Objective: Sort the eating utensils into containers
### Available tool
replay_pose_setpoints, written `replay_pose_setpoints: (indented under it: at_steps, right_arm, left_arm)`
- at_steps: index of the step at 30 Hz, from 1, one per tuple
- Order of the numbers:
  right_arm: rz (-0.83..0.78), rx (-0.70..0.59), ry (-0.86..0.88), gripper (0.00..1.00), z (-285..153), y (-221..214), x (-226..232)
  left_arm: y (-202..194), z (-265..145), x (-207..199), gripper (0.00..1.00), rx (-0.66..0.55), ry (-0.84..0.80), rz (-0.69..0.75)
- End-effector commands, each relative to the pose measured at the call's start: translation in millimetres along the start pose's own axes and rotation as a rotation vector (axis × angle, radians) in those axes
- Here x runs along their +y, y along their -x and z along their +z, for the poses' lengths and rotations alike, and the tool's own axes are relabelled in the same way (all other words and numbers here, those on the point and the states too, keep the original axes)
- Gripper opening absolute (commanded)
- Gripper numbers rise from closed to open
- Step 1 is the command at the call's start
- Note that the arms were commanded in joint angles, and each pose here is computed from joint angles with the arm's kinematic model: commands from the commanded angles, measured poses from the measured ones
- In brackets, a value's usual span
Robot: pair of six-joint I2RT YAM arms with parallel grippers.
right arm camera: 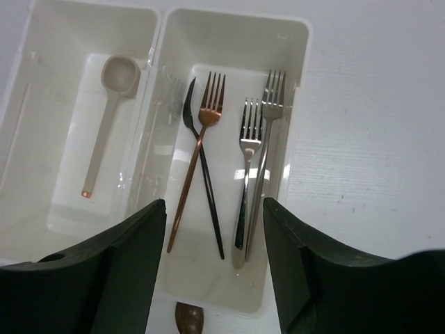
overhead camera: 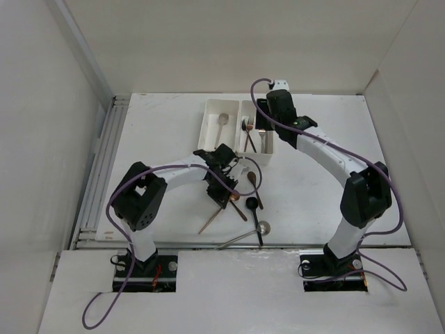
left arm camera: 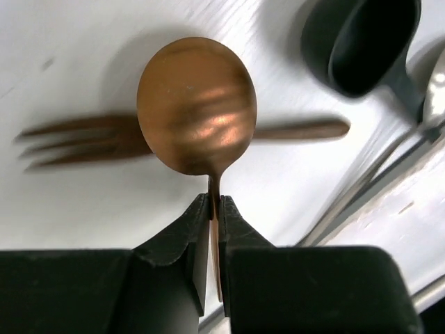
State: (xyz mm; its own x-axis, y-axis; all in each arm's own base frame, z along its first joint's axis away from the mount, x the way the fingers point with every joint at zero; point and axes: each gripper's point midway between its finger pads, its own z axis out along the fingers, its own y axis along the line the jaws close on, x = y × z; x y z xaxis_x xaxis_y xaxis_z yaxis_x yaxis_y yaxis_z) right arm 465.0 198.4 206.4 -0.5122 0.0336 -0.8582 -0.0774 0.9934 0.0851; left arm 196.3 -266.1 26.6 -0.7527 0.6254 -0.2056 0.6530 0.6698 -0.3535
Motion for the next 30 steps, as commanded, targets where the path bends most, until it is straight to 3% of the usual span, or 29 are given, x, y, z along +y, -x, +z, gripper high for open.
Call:
replay_pose_setpoints:
  at_steps: [1, 5, 7, 9, 10, 12, 14, 15, 18, 23, 27, 28, 30]
  right_arm:
    - [0.026, -0.111, 0.057, 0.63, -28, 41, 9]
    - [0.033, -0.117, 0.097, 0.63, -42, 49, 9]
    - [0.023, -0.105, 0.11, 0.63, -49, 47, 6]
    - [-0.007, -0.043, 0.13, 0.63, -51, 24, 5]
    - [-0.02, -0.033, 0.14, 0.65, -56, 19, 4]
    - [-0.035, 0.038, 0.159, 0.68, -56, -12, 2]
    - [-0.078, 0.096, 0.194, 0.71, -64, -46, 12]
    - [-0.076, 0.088, 0.197, 0.74, -66, -43, 12]
    - [-0.103, 0.164, 0.21, 0.74, -72, -86, 23]
    - [-0.117, 0.27, 0.226, 0.74, -79, -145, 31]
    - [-0.137, 0.309, 0.251, 0.67, -72, -167, 39]
    - [-0.141, 0.329, 0.256, 0.61, -70, -174, 41]
    - [-0.149, 0.357, 0.246, 0.56, -65, -184, 39]
  left_arm:
    - [18, -60, -7, 0.0, -0.107, 0.043, 0.136]
    - [46, -110, -23, 0.0, -0.25, 0.06, 0.229]
    - [81, -146, -23, 0.0, -0.385, 0.08, 0.239]
    - [115, -174, -13, 0.0, -0.506, 0.098, 0.183]
    - [150, -202, 6, 0.0, -0.625, 0.12, 0.115]
    - [183, -223, 33, 0.0, -0.72, 0.165, 0.043]
    - [222, -215, 83, 0.0, -0.753, 0.233, -0.045]
    - [232, -235, 85, 0.0, -0.806, 0.255, -0.041]
    - [272, -231, 108, 0.0, -0.856, 0.257, -0.066]
    - [306, -214, 134, 0.0, -0.924, 0.265, -0.107]
    - [304, -180, 153, 0.25, -0.882, 0.275, -0.167]
    - [299, -176, 161, 0.35, -0.871, 0.285, -0.193]
    - [290, -169, 161, 0.44, -0.849, 0.281, -0.21]
